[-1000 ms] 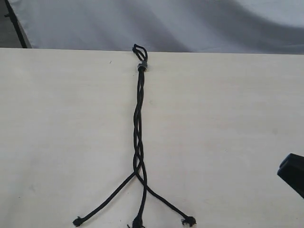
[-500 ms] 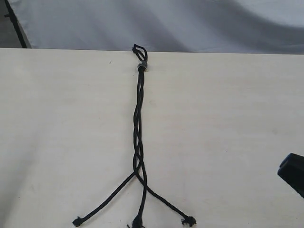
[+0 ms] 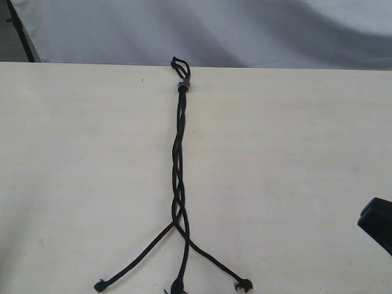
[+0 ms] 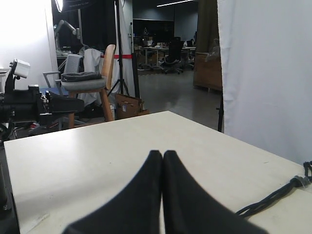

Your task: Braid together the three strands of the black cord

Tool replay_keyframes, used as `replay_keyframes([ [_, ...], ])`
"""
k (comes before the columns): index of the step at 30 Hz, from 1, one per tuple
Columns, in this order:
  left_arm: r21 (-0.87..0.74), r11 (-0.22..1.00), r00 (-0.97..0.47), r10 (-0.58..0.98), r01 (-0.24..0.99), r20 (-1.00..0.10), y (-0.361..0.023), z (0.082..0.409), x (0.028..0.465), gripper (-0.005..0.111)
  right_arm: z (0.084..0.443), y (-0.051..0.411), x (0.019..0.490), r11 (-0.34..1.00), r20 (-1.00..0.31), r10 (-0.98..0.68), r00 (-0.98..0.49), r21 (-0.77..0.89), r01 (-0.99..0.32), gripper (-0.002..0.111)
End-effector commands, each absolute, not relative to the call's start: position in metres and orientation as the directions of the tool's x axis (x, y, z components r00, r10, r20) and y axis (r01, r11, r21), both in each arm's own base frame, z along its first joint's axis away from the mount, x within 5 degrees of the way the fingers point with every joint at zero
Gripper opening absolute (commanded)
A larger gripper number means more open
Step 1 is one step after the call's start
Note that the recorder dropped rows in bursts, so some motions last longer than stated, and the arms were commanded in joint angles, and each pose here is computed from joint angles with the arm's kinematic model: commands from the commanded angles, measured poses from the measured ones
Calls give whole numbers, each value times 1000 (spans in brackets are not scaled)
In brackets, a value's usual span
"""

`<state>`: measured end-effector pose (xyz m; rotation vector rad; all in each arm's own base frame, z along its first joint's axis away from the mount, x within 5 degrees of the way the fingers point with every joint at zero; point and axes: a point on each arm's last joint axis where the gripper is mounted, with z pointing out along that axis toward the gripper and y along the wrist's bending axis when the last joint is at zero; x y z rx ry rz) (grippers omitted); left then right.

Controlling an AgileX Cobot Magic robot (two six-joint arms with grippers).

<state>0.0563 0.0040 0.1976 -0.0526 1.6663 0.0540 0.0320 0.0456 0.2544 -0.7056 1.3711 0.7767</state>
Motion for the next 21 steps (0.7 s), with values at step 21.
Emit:
replay_keyframes([
  [21, -63, 989, -91, -76, -133, -993, 7, 196, 56, 1, 254, 45, 32, 573, -996, 76, 37, 14, -819, 0],
])
